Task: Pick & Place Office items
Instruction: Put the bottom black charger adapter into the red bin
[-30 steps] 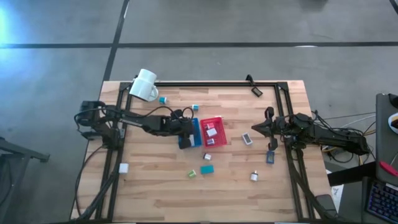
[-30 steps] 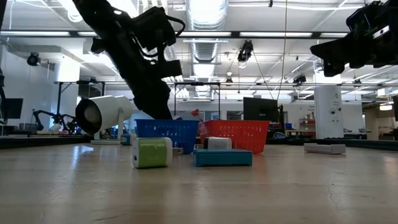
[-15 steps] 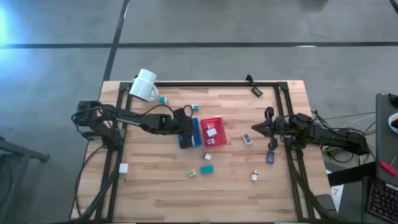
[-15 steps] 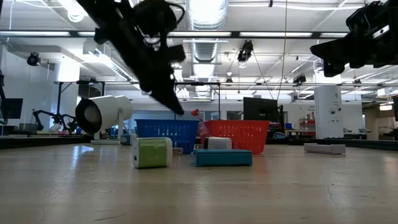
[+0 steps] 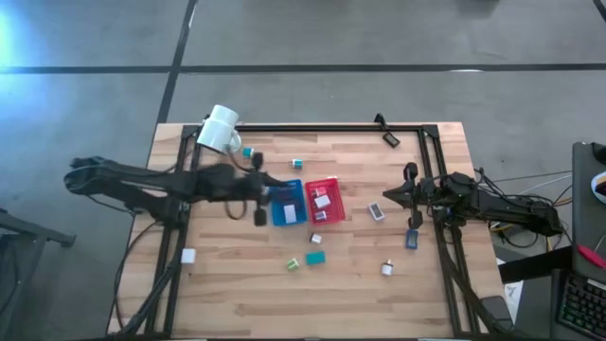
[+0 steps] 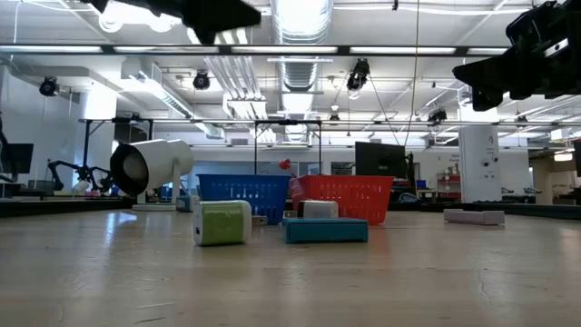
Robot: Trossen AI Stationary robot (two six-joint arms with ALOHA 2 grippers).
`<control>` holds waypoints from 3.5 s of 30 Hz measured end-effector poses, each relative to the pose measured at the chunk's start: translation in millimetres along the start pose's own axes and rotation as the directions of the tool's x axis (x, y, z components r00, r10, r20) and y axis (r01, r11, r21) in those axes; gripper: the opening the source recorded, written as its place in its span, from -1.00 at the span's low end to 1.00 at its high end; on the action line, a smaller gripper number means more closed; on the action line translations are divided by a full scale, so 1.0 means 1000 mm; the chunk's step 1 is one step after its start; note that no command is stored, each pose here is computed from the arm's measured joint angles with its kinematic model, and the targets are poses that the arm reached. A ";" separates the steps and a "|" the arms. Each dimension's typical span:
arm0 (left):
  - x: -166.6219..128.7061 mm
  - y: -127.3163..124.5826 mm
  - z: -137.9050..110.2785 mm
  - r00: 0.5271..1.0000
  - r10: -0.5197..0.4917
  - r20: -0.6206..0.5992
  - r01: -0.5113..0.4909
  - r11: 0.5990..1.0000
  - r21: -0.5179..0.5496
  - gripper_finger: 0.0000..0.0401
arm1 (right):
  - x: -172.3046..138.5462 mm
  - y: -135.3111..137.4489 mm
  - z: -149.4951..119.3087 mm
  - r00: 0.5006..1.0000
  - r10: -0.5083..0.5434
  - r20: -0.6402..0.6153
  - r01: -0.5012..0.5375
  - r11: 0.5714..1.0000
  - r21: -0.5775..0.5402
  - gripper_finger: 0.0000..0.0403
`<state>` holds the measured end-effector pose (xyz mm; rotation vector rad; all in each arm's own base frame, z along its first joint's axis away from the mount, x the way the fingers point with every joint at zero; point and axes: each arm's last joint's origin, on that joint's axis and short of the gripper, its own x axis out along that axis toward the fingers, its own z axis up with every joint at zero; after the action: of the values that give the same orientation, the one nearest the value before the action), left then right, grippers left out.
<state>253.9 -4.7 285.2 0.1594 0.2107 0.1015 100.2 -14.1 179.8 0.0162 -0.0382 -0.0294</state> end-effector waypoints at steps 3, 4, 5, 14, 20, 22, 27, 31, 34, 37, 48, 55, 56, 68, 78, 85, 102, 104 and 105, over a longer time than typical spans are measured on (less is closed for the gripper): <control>-0.018 0.002 -0.007 0.986 0.026 0.163 -0.018 0.999 -0.046 -0.94 | 0.000 0.000 0.000 1.000 -0.003 0.001 0.003 1.000 0.000 -0.96; -0.023 0.002 -0.013 0.979 0.032 0.201 -0.022 0.998 -0.052 -0.95 | 0.000 0.000 0.000 1.000 -0.004 0.001 0.004 1.000 0.000 -0.96; -0.029 0.002 -0.021 0.972 0.037 0.231 -0.025 0.998 -0.054 -0.95 | 0.000 0.000 0.000 1.000 -0.005 0.000 0.005 1.000 0.000 -0.96; -0.075 -0.002 -0.095 0.901 0.052 0.430 -0.019 0.996 -0.082 -0.97 | 0.000 -0.001 -0.004 1.000 -0.018 -0.014 0.018 1.000 0.022 -0.96; -0.092 -0.001 -0.118 0.898 0.074 0.435 -0.036 0.995 -0.094 -0.99 | 0.000 -0.001 -0.004 1.000 -0.027 -0.008 0.027 0.999 0.020 -0.96; -0.092 -0.002 -0.120 0.918 0.064 0.392 -0.033 0.996 -0.085 -0.99 | 0.000 -0.001 -0.004 1.000 -0.028 -0.006 0.028 0.999 0.020 -0.96; -0.093 -0.002 -0.126 0.929 0.063 0.365 -0.043 0.997 -0.063 -0.99 | 0.000 -0.001 -0.004 1.000 -0.027 -0.006 0.027 0.999 0.020 -0.96; -0.093 -0.002 -0.126 0.930 0.070 0.360 -0.057 0.997 -0.046 -0.99 | 0.000 -0.001 -0.004 1.000 -0.027 -0.005 0.027 0.999 0.019 -0.96; -0.093 -0.002 -0.128 0.938 0.073 0.338 -0.063 0.997 -0.039 -0.99 | 0.000 -0.001 -0.004 1.000 -0.027 -0.005 0.027 0.999 0.019 -0.96; -0.094 -0.003 -0.132 0.952 0.067 0.299 -0.061 0.998 -0.027 -0.98 | 0.000 -0.001 -0.003 1.000 -0.026 -0.005 0.026 0.999 0.027 -0.96; -0.095 -0.002 -0.142 0.974 0.117 0.192 -0.118 0.993 -0.007 -0.98 | 0.000 -0.001 -0.003 1.000 -0.026 -0.010 0.026 0.999 0.028 -0.96; -0.094 -0.002 -0.144 0.980 0.114 0.166 -0.112 0.994 -0.018 -0.98 | 0.000 -0.001 -0.003 1.000 -0.026 -0.008 0.026 0.999 0.030 -0.96; -0.094 -0.002 -0.144 0.980 0.114 0.166 -0.112 0.994 -0.018 -0.97 | 0.000 -0.001 -0.003 1.000 -0.026 -0.008 0.026 0.999 0.030 -0.96; -0.094 -0.002 -0.145 0.981 0.112 0.157 -0.110 0.994 -0.020 -0.96 | 0.000 -0.001 -0.004 1.000 -0.025 -0.010 0.025 1.000 0.006 -0.96; -0.094 -0.002 -0.146 0.982 0.111 0.152 -0.107 0.994 -0.035 -0.96 | 0.000 -0.001 -0.004 1.000 -0.025 -0.010 0.025 0.999 -0.020 -0.96; -0.094 -0.003 -0.147 0.984 0.109 0.139 -0.100 0.993 -0.070 -0.92 | 0.000 -0.001 -0.004 1.000 -0.026 -0.010 0.026 1.000 0.008 -0.96; -0.095 -0.001 -0.144 0.974 0.156 0.162 -0.146 0.986 -0.075 -0.94 | 0.007 -0.002 0.002 0.996 -0.027 -0.079 0.028 1.000 0.013 -0.96; -0.095 -0.001 -0.144 0.974 0.156 0.162 -0.146 0.986 -0.075 -0.94 | 0.009 -0.002 0.000 0.994 -0.036 -0.100 0.035 0.999 -0.007 -0.96; -0.095 -0.001 -0.144 0.974 0.156 0.162 -0.146 0.986 -0.075 -0.94 | 0.010 -0.003 -0.001 0.993 -0.051 -0.104 0.050 0.999 -0.015 -0.96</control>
<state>130.8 4.5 164.9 0.1204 0.0269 0.2450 110.0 -17.4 179.3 0.0059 0.0672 -0.0791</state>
